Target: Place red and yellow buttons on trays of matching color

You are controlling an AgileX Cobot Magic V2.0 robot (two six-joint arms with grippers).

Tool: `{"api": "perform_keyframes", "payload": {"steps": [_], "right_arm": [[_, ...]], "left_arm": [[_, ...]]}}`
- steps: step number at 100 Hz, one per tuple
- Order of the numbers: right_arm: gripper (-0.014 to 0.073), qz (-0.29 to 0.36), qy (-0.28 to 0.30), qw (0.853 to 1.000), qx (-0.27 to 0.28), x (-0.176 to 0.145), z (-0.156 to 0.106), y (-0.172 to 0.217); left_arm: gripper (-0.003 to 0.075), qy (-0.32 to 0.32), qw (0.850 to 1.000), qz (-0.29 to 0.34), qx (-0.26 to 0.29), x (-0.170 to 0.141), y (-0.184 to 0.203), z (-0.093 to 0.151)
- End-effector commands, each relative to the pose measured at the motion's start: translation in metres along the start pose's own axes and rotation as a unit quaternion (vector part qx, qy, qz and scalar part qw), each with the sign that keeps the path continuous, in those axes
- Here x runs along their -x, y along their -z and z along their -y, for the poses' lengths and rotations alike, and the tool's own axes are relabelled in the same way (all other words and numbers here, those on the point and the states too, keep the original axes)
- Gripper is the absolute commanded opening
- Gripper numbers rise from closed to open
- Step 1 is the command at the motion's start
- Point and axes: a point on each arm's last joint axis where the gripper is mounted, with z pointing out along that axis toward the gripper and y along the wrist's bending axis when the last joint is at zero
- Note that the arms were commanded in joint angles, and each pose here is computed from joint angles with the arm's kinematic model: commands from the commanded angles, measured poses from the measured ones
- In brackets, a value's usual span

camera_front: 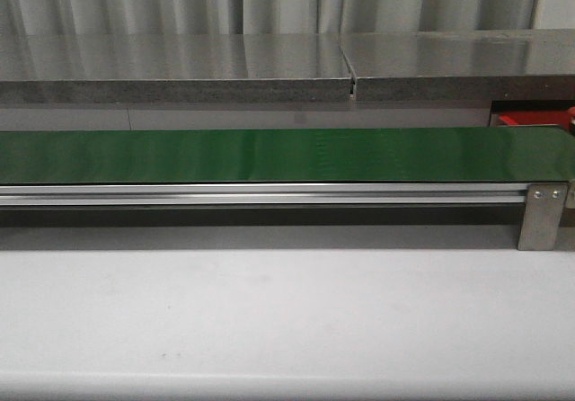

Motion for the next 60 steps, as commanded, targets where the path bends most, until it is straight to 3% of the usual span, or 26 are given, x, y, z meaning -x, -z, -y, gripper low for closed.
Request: {"api": "perform_keyframes", "payload": {"steps": [1, 32, 60], "right_arm": [[-0.0076, 0.043, 0.007, 0.999, -0.020, 0.013, 0.003, 0.004], [-0.0076, 0.044, 0.007, 0.999, -0.021, 0.013, 0.003, 0.004], [-0.0076, 0.044, 0.007, 0.999, -0.021, 0.013, 0.003, 0.004]], "left_arm": [[-0.0020, 0.014, 0.999, 0.037, -0.003, 0.014, -0.001, 0.000], [-0.0020, 0.055, 0.998, -0.012, 0.023, 0.018, -0.052, -0.013], [-0.0020, 0.099, 0.987, -0.067, 0.104, 0.038, -0.097, -0.054]]}}
